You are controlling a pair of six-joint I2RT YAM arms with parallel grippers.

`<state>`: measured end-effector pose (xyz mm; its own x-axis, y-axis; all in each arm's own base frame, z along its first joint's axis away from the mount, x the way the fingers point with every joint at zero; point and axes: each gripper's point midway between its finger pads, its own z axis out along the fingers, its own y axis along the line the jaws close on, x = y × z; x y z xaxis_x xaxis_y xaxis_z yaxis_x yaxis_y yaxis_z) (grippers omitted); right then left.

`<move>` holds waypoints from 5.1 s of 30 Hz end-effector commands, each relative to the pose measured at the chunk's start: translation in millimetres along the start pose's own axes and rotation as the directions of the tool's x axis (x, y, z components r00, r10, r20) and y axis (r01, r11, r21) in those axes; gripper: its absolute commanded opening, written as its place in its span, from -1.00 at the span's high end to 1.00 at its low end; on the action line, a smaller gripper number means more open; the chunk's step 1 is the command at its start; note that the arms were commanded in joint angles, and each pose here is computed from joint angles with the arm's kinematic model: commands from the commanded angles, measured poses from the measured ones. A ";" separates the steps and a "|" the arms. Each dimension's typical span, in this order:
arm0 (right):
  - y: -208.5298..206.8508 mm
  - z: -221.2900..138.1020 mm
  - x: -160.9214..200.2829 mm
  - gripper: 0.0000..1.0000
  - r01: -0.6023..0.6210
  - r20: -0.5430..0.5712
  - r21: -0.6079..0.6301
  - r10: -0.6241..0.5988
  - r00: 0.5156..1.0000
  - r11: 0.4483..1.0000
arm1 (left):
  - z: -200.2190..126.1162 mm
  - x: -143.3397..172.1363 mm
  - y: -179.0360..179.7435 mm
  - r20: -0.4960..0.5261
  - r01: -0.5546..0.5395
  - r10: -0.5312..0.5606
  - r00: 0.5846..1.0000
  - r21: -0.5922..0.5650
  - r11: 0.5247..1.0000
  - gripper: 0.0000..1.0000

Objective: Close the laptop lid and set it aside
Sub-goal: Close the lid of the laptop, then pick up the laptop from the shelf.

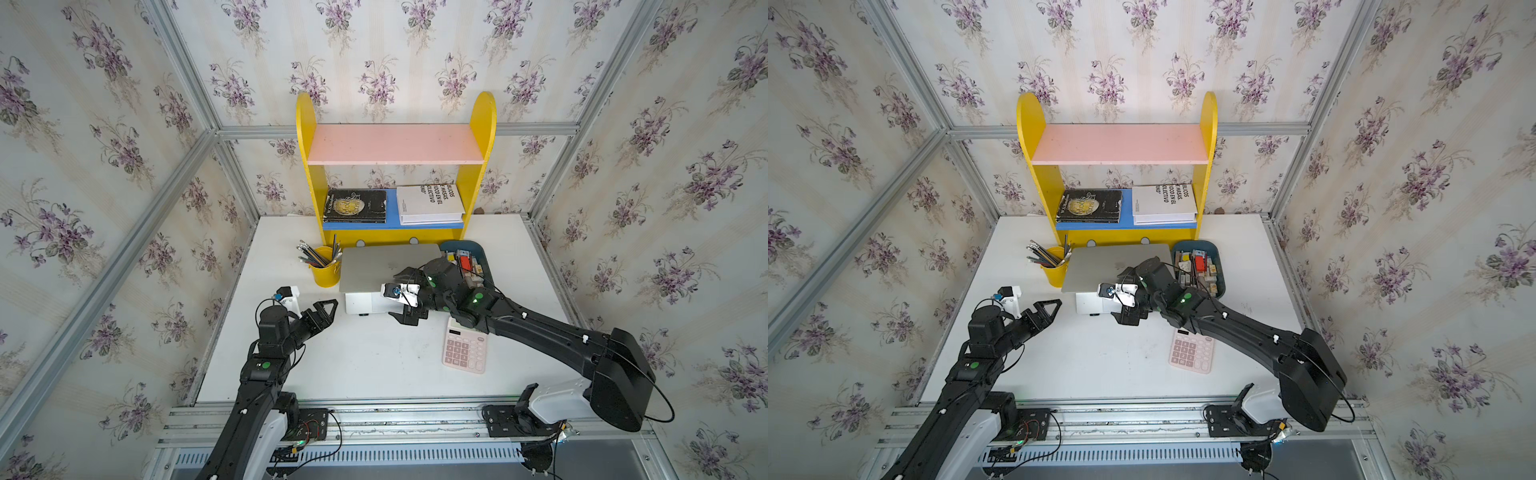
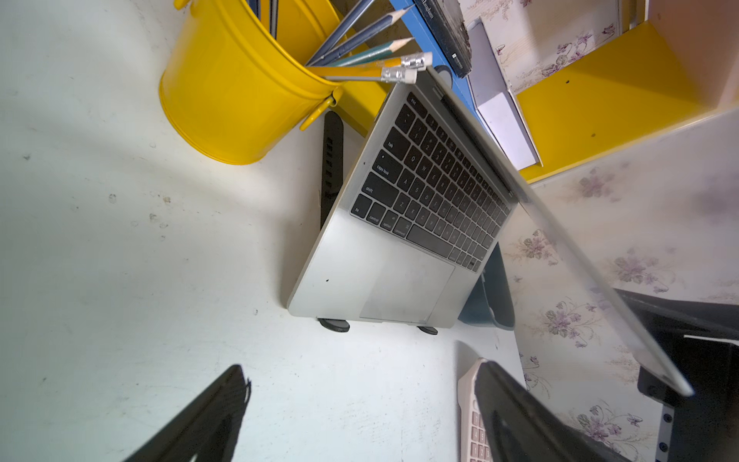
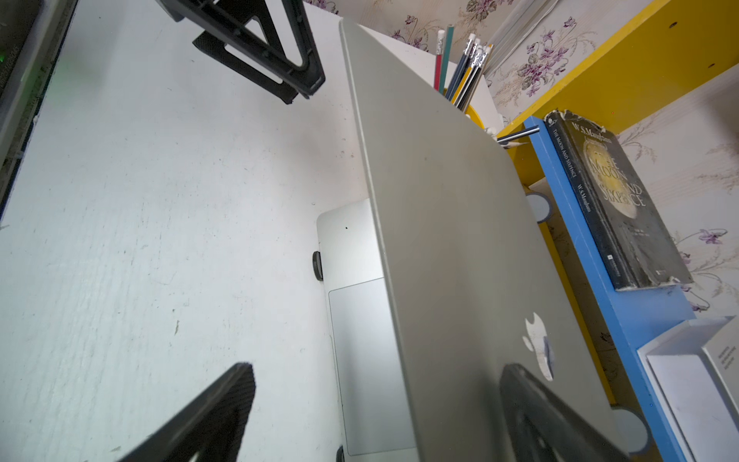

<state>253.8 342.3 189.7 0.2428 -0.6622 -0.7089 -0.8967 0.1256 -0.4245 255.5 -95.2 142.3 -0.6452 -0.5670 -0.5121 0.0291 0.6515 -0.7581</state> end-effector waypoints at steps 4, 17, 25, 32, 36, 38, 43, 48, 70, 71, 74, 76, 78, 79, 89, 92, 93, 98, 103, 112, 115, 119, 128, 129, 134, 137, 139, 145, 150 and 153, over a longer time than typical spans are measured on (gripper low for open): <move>18.1 4.6 11.2 -1.00 -0.054 -0.023 -0.046 0.053 0.998 0.997 | 0.1 -3.4 -2.0 0.014 -0.012 0.011 1.000 0.009 1.000 -0.84; 40.8 16.7 27.4 -1.00 -0.107 -0.023 -0.095 0.106 0.994 0.990 | 1.0 -3.6 -1.3 0.014 -0.009 0.009 1.000 0.007 1.000 -0.84; 46.8 30.9 40.2 -1.00 -0.126 -0.051 -0.108 0.121 0.991 0.986 | 2.5 -2.3 0.5 0.007 -0.005 0.005 1.000 0.002 1.000 -0.84; 50.4 44.6 51.0 -1.00 -0.140 -0.075 -0.113 0.132 0.988 0.984 | 2.7 -2.3 0.4 0.006 -0.006 0.006 1.000 0.003 1.000 -0.84; 51.1 51.1 56.3 -1.00 -0.142 -0.087 -0.110 0.133 0.987 0.984 | 2.8 -2.2 0.3 0.005 -0.006 0.006 1.000 0.004 1.000 -0.84; 50.1 53.9 58.1 -1.00 -0.144 -0.089 -0.105 0.135 0.987 0.984 | 2.9 -2.4 0.2 0.005 -0.006 0.006 1.000 0.005 1.000 -0.84; 50.6 61.2 60.2 -1.00 -0.151 -0.087 -0.106 0.142 0.986 0.983 | 3.4 -2.3 0.3 0.004 -0.006 0.006 1.000 0.005 1.000 -0.84; 50.4 68.5 65.5 -1.00 -0.157 -0.097 -0.102 0.147 0.984 0.982 | 4.4 -2.1 0.8 0.002 -0.004 0.004 1.000 0.005 1.000 -0.84; 43.9 91.2 86.0 -1.00 -0.216 -0.114 -0.074 0.207 0.972 0.974 | 9.0 0.9 1.4 -0.021 0.006 -0.006 1.000 0.015 1.000 -0.84; 44.2 91.9 87.2 -0.99 -0.218 -0.116 -0.074 0.209 0.971 0.973 | 9.0 0.8 1.2 -0.020 0.006 -0.006 1.000 0.016 1.000 -0.84; 41.6 92.8 87.4 -1.00 -0.229 -0.110 -0.063 0.222 0.969 0.971 | 8.8 0.6 -0.4 -0.021 0.006 -0.005 1.000 0.024 1.000 -0.84; 40.6 93.5 88.3 -1.00 -0.234 -0.107 -0.057 0.228 0.968 0.970 | 8.8 0.8 -2.1 -0.023 0.002 -0.001 1.000 0.032 0.999 -0.84; 39.8 94.0 89.3 -1.00 -0.239 -0.104 -0.048 0.233 0.967 0.970 | 9.0 0.8 -2.5 -0.025 0.000 0.001 1.000 0.034 0.999 -0.84; 39.6 93.9 91.0 -1.00 -0.242 -0.106 -0.042 0.237 0.966 0.969 | 8.9 0.6 -2.7 -0.025 -0.001 0.002 1.000 0.034 0.999 -0.84; 21.0 61.5 78.2 -1.00 -0.342 0.035 0.069 0.341 0.940 0.937 | 12.3 3.5 -2.8 -0.047 -0.006 0.008 0.999 0.041 0.999 -0.85; 11.4 48.1 73.1 -1.00 -0.425 0.108 0.095 0.415 0.903 0.900 | 16.0 6.0 -3.3 -0.070 0.001 0.003 0.998 0.051 0.999 -0.86; 8.7 44.0 72.8 -1.00 -0.455 0.133 0.102 0.441 0.887 0.884 | 17.6 7.1 -3.9 -0.080 0.003 0.002 0.997 0.057 0.998 -0.86; -18.4 13.6 74.5 -1.00 -0.649 0.308 0.123 0.592 0.744 0.751 | 24.2 12.0 -9.4 -0.120 0.010 0.001 0.993 0.097 0.995 -0.86; -41.7 -17.4 87.6 -1.00 -0.825 0.461 0.037 0.723 0.515 0.564 | 33.6 24.9 -6.5 -0.170 0.036 -0.017 0.985 0.108 0.993 -0.85; -55.6 -39.4 115.0 -1.00 -0.928 0.522 -0.046 0.801 0.294 0.370 | 49.5 33.5 -6.0 -0.208 0.037 -0.015 0.978 0.103 0.994 -0.85; -54.5 -38.8 123.4 -0.99 -0.943 0.510 -0.030 0.816 0.271 0.331 | 54.5 33.4 -6.0 -0.211 0.047 -0.024 0.977 0.105 0.993 -0.85; -50.9 -31.7 131.8 -0.96 -0.956 0.455 -0.008 0.852 0.259 0.295 | 61.5 34.2 -3.0 -0.219 0.060 -0.037 0.975 0.097 0.994 -0.84; -35.8 -13.7 161.5 -0.89 -0.971 0.295 0.098 0.925 0.238 0.218 | 71.7 32.5 -0.8 -0.223 0.074 -0.053 0.973 0.085 0.994 -0.84; -35.9 -12.3 162.7 -0.90 -0.971 0.285 0.104 0.929 0.236 0.214 | 72.8 31.7 -1.2 -0.221 0.071 -0.051 0.974 0.085 0.994 -0.84; -29.8 -5.8 176.3 -0.91 -0.969 0.224 0.158 0.948 0.225 0.193 | 77.6 30.2 -0.2 -0.219 0.066 -0.048 0.975 0.073 0.995 -0.83; -28.3 -4.0 180.2 -0.94 -0.965 0.206 0.174 0.951 0.231 0.197 | 81.3 30.4 1.9 -0.221 0.065 -0.049 0.974 0.063 0.996 -0.83; -27.6 -3.8 183.0 -0.97 -0.962 0.200 0.187 0.951 0.237 0.200 | 83.6 30.7 5.9 -0.218 0.063 -0.051 0.975 0.049 0.997 -0.83; -29.0 -0.7 190.7 -0.99 -0.951 0.174 0.231 0.953 0.250 0.207 | 91.3 31.5 10.8 -0.217 0.070 -0.060 0.974 0.039 0.997 -0.81; -31.9 2.4 196.2 -0.99 -0.943 0.163 0.262 0.954 0.252 0.204 | 96.5 32.0 15.7 -0.216 0.069 -0.062 0.974 0.024 0.997 -0.78; -31.7 5.7 195.4 -0.99 -0.943 0.152 0.253 0.954 0.260 0.217 | 99.1 31.9 16.1 -0.219 0.070 -0.064 0.974 0.024 0.997 -0.78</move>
<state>332.5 220.0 73.2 -0.7176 0.0812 -0.6917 -0.3564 0.8105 0.4649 302.3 -152.0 65.5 -0.8161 -0.4789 -0.3236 -0.0349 0.5997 -0.7995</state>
